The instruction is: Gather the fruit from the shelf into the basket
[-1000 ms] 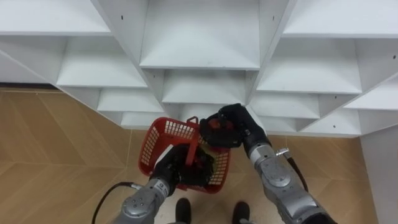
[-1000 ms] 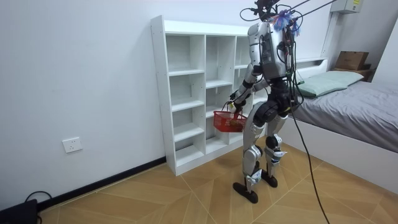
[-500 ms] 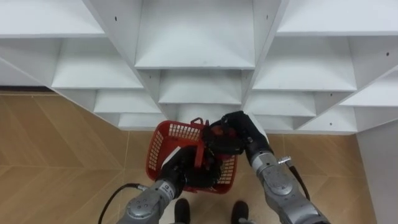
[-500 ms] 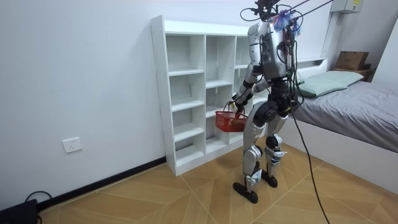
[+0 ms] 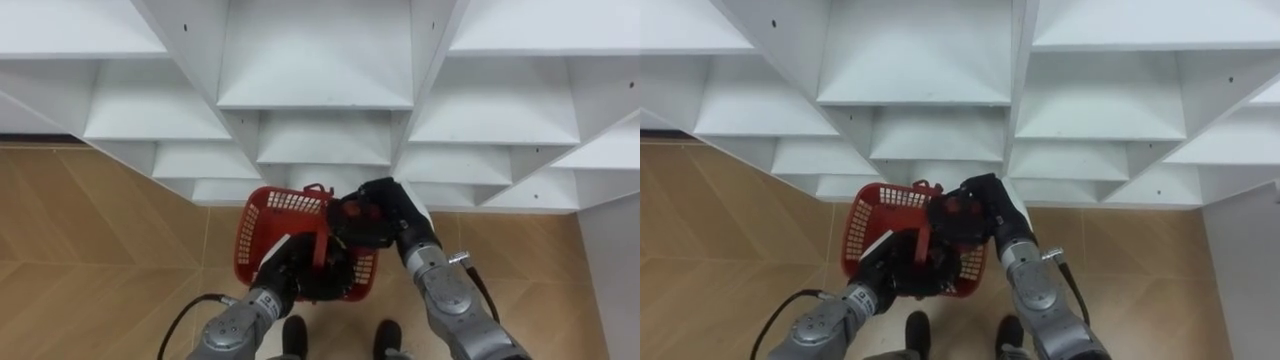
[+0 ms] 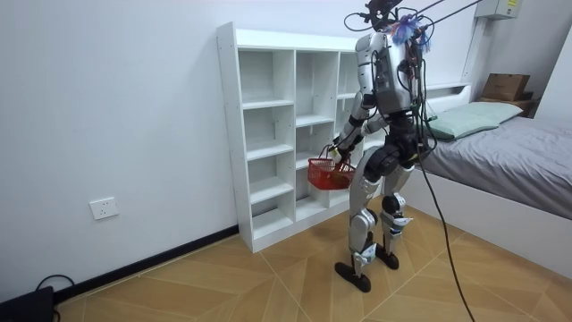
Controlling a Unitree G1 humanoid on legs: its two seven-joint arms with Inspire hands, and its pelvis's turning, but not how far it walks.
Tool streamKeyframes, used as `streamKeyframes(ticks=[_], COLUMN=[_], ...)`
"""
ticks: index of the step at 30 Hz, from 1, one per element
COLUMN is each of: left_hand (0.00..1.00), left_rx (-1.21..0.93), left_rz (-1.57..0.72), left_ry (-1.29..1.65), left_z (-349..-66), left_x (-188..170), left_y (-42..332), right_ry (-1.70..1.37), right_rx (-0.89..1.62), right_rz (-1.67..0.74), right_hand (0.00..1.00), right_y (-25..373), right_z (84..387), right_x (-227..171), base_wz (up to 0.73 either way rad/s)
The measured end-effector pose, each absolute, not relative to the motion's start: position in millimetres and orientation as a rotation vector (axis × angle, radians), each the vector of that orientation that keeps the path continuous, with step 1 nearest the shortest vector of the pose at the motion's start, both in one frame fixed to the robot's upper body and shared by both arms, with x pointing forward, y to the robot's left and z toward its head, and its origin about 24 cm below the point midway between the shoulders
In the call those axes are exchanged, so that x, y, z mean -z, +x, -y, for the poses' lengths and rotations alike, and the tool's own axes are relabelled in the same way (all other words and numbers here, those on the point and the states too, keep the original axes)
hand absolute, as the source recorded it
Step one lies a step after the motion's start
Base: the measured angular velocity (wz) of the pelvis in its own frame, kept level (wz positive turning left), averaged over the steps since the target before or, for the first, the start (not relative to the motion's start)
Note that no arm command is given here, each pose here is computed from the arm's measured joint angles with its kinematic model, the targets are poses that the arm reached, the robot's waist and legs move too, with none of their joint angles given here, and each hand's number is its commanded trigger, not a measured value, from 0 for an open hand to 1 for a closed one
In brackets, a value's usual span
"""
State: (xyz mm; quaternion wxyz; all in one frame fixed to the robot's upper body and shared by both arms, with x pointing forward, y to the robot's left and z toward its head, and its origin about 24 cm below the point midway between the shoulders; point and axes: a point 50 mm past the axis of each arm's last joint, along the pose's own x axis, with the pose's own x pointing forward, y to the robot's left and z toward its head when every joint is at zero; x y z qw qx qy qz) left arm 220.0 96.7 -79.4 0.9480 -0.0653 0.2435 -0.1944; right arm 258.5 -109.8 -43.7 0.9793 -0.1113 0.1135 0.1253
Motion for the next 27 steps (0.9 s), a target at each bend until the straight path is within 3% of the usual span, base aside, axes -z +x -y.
streamKeyframes(ticks=[27], left_hand=[1.00], left_rx=[0.326], left_rz=[-0.443], left_ry=[-0.499], left_z=[-93.1], left_x=[64.5], left_y=[228.4], right_ry=[-0.046], right_rx=[-0.097], right_rz=[-0.306], right_hand=[1.00], right_y=[259.7], right_z=[127.3], right_x=[53.1], base_wz=[0.00])
